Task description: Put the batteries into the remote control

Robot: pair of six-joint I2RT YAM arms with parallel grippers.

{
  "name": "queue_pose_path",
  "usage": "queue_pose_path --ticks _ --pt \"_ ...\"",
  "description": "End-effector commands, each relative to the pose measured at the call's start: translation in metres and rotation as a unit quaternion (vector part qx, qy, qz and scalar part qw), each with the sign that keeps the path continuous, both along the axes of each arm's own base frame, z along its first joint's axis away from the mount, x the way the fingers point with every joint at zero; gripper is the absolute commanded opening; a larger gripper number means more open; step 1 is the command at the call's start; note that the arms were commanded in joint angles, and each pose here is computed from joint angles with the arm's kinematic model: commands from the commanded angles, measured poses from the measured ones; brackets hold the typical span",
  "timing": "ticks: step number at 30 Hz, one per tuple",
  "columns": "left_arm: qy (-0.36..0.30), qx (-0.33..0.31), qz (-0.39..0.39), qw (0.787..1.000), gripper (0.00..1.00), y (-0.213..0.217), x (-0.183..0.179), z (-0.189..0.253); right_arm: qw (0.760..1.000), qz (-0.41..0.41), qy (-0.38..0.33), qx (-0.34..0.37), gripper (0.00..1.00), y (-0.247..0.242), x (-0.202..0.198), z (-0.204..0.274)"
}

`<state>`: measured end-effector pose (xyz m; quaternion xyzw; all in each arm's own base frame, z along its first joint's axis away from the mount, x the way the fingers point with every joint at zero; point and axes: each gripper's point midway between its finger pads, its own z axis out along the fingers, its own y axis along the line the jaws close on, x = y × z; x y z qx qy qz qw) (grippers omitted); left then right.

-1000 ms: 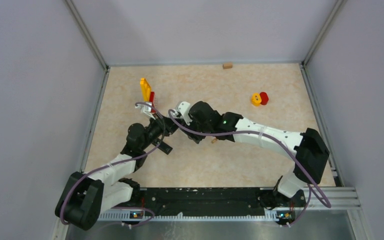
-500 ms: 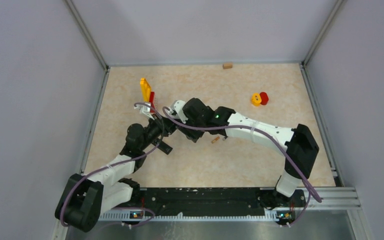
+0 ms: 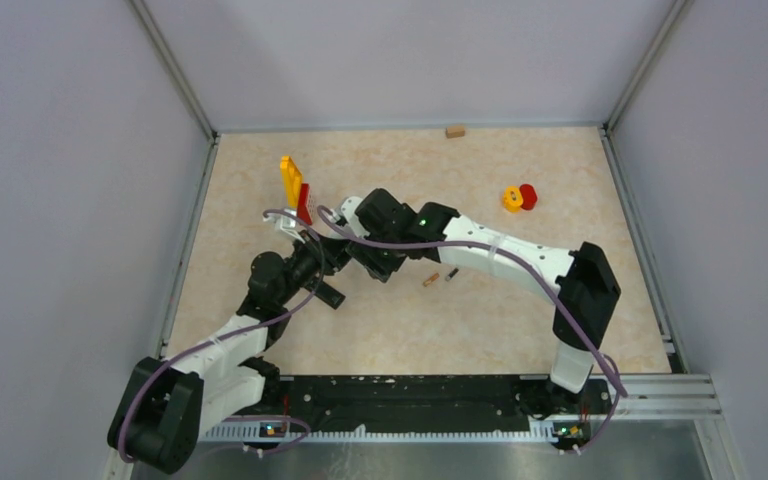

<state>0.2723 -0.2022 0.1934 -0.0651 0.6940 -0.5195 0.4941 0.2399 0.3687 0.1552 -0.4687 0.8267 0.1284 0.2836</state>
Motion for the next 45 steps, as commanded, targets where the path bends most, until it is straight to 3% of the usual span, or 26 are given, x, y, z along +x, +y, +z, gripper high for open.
queue_pose_path --ticks 1,22,33,45 --pt "-0.077 -0.068 -0.089 0.991 0.0 -0.02 -0.034 0.06 0.999 -0.031 -0.027 0.034 0.45 0.019 0.03 0.011" --pt "0.006 -0.128 -0.155 0.98 0.0 -0.033 -0.047 0.063 0.996 -0.08 -0.013 0.046 0.5 0.036 0.054 0.007" --pt "0.101 -0.196 -0.156 0.963 0.0 -0.033 -0.036 0.078 0.997 -0.078 0.008 0.019 0.51 0.024 0.046 -0.011" --pt "0.136 -0.187 -0.129 0.964 0.0 -0.027 -0.023 0.065 0.997 -0.071 0.011 0.007 0.55 0.017 0.042 -0.013"
